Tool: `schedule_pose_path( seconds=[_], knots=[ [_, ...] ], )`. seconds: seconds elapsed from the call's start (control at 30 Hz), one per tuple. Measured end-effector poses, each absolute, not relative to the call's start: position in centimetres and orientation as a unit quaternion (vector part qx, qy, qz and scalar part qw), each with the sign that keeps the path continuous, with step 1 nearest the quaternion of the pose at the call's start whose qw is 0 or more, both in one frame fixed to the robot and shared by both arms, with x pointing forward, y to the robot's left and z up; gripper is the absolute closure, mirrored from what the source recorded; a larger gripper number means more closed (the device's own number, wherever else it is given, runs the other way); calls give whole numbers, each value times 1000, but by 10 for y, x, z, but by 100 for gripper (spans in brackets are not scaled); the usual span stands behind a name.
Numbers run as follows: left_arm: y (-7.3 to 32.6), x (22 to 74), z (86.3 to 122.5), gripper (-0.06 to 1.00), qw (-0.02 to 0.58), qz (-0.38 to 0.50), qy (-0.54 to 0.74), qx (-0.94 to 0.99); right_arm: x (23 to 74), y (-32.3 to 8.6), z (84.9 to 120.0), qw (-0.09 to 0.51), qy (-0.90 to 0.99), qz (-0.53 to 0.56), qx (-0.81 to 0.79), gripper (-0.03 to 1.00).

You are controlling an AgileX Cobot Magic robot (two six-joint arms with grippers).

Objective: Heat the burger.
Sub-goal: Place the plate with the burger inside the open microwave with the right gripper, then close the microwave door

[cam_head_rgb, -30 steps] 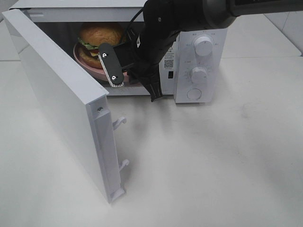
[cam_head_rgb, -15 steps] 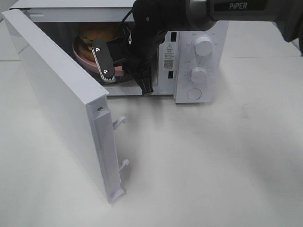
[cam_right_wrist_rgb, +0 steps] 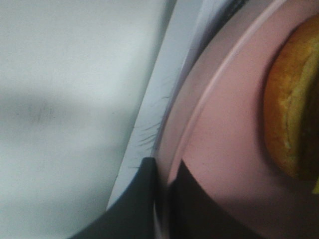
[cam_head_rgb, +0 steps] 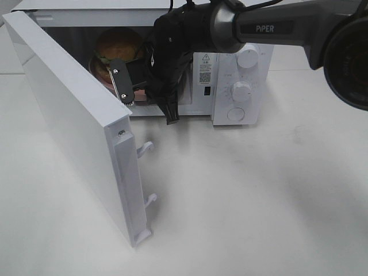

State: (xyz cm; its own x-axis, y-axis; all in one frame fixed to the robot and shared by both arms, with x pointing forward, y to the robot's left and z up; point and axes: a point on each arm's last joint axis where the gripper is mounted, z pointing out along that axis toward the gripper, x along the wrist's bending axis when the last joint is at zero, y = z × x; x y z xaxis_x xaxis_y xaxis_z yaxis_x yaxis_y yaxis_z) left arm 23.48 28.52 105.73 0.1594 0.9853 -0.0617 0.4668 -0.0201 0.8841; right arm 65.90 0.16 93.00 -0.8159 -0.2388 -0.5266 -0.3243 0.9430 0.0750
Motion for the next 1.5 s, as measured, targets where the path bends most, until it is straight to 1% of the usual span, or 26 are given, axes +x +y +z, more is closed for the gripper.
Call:
schedule_pose_path(
  seconds=[0.33, 0.4, 0.47, 0.5, 0.53, 0.57, 0.6, 0.63, 0.67, 0.7, 0.73, 0.77, 0.8, 0.83, 1.0, 1.27, 1.3, 1.37, 1.4, 1.43, 1.47, 1.5],
  knots=[
    [285, 235, 1057, 6, 411, 315, 566, 641, 664, 5, 924, 272, 949, 91, -129, 92],
    [285, 235, 1057, 6, 411, 315, 566, 641, 666, 7, 923, 279, 948, 100, -114, 88],
    [285, 235, 1057, 6, 411, 315, 566, 641, 666, 7, 923, 281, 948, 101, -113, 87],
    [285, 235, 1057, 6, 411, 315, 566, 641, 667, 7, 923, 284, 947, 105, -109, 83],
    [285, 235, 1057, 6, 411, 315, 566, 641, 667, 7, 923, 284, 947, 105, -109, 83],
    [285, 235, 1057, 6, 411, 315, 566, 641, 667, 8, 923, 285, 947, 108, -103, 78],
    [285, 235, 1057, 6, 411, 315, 566, 641, 667, 8, 923, 285, 947, 108, -103, 78],
    [285, 235, 1057, 6, 411, 315, 566, 641, 667, 8, 924, 285, 947, 109, -102, 75],
    [285, 235, 1057, 6, 411, 315, 566, 641, 667, 8, 924, 288, 946, 113, -96, 68],
    [285, 235, 1057, 6, 411, 315, 566, 641, 667, 8, 924, 288, 946, 113, -96, 68],
    [285, 235, 1057, 6, 411, 315, 566, 641, 667, 8, 925, 287, 947, 115, -88, 63],
    [285, 235, 1057, 6, 411, 315, 566, 641, 667, 8, 925, 287, 947, 115, -88, 63],
    [285, 235, 1057, 6, 411, 315, 566, 641, 667, 8, 925, 286, 947, 115, -87, 60],
    [285, 235, 1057, 6, 411, 315, 566, 641, 667, 8, 924, 282, 949, 115, -80, 56],
    [285, 235, 1057, 6, 411, 315, 566, 641, 663, 5, 924, 274, 952, 111, -78, 52],
    [285, 235, 1057, 6, 411, 315, 566, 641, 648, -4, 930, 284, 947, 132, -76, 50],
    [285, 235, 1057, 6, 411, 315, 566, 641, 644, -6, 933, 287, 945, 136, -76, 47],
    [285, 235, 1057, 6, 411, 315, 566, 641, 640, -9, 938, 288, 945, 137, -76, 45],
    [285, 235, 1057, 6, 411, 315, 566, 641, 638, -11, 939, 286, 945, 136, -76, 41],
    [285, 235, 1057, 6, 411, 315, 566, 641, 638, -11, 939, 286, 945, 136, -76, 41],
    [285, 235, 1057, 6, 411, 315, 566, 641, 635, -13, 942, 286, 946, 137, -75, 37],
    [285, 235, 1057, 6, 411, 315, 566, 641, 635, -13, 942, 286, 946, 137, -75, 37]
  ],
)
